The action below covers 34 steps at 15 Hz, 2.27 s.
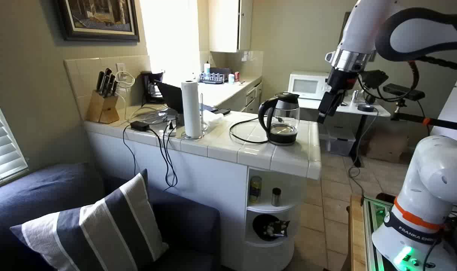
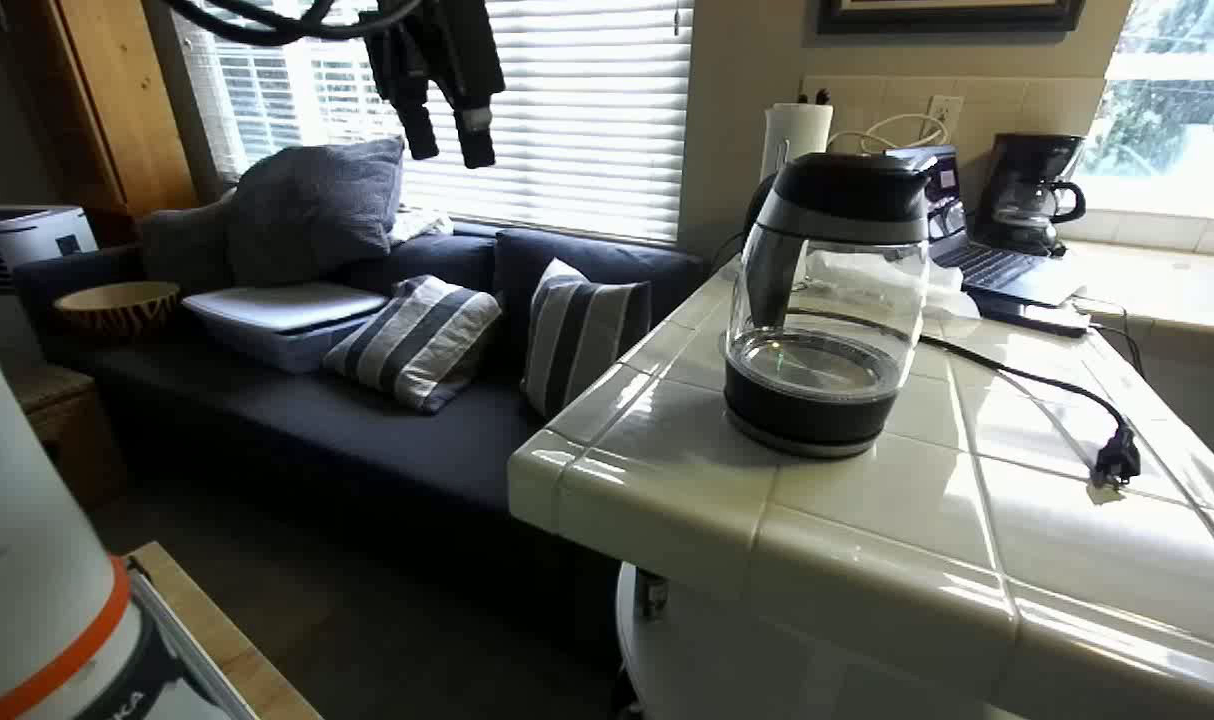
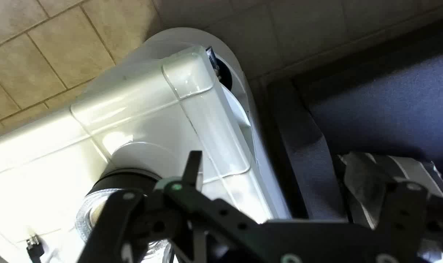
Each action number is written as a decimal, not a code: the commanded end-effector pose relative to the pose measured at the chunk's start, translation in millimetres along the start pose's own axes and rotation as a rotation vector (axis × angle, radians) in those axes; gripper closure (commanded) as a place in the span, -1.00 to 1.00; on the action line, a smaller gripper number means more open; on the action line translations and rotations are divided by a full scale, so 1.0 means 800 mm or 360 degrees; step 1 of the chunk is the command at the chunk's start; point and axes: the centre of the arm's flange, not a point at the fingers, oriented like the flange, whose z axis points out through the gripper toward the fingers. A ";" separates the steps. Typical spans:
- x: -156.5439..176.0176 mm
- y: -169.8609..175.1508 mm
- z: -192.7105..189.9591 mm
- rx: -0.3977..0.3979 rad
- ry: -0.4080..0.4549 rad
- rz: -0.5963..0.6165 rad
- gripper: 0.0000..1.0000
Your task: Press the button on the kettle handle
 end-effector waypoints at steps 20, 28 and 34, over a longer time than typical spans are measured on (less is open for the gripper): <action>0.000 0.000 0.000 0.0000 0.0000 0.0000 -1.00; 0.011 -0.011 -0.003 0.0000 -0.0003 0.0009 -1.00; 0.047 -0.066 -0.011 -0.0154 -0.0010 0.0207 -1.00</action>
